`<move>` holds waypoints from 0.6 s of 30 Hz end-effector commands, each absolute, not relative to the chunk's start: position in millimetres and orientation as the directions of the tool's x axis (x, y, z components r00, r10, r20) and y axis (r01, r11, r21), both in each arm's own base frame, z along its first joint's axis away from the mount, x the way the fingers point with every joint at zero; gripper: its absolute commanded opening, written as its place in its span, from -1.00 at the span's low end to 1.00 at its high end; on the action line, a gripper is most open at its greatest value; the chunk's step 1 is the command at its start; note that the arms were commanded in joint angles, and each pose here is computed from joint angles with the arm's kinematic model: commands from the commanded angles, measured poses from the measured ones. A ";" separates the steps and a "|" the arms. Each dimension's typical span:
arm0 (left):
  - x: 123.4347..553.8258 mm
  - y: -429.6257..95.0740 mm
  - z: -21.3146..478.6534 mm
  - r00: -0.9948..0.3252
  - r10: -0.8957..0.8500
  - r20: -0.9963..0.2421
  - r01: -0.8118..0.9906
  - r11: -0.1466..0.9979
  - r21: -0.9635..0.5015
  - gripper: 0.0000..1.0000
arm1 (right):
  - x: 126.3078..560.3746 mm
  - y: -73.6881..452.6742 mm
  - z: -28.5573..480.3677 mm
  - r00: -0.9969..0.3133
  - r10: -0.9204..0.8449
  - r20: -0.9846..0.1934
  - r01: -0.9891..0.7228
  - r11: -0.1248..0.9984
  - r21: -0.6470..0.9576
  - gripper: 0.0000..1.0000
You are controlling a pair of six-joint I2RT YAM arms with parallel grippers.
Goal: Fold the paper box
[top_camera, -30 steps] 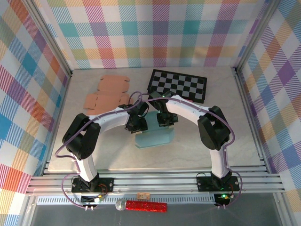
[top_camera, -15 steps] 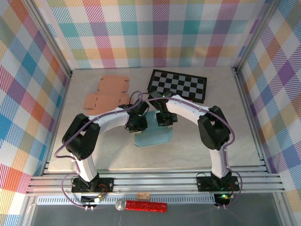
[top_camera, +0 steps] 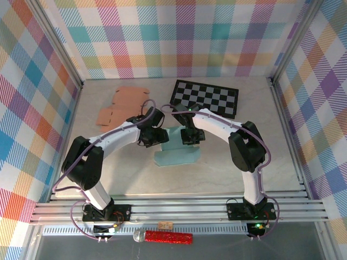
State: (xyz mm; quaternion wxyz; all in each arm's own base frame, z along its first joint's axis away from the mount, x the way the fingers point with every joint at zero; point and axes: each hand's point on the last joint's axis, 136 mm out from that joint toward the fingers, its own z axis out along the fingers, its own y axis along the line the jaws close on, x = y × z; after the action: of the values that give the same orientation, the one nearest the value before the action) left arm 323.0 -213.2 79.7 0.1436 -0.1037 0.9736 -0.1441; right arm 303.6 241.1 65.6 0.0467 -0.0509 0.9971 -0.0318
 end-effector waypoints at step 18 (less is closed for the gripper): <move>352.5 -202.4 73.9 -0.929 -0.147 -0.339 -0.086 0.979 -0.186 -0.33 | 294.3 241.1 57.3 -0.996 -0.089 -0.024 -0.087 0.995 -0.055 -1.00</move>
State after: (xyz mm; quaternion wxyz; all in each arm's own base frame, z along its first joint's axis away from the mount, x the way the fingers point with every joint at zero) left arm 344.0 -208.8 71.7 0.1637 -0.0719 0.9777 -0.1100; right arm 300.0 245.0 58.9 0.0299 -0.0479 0.9982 -0.0214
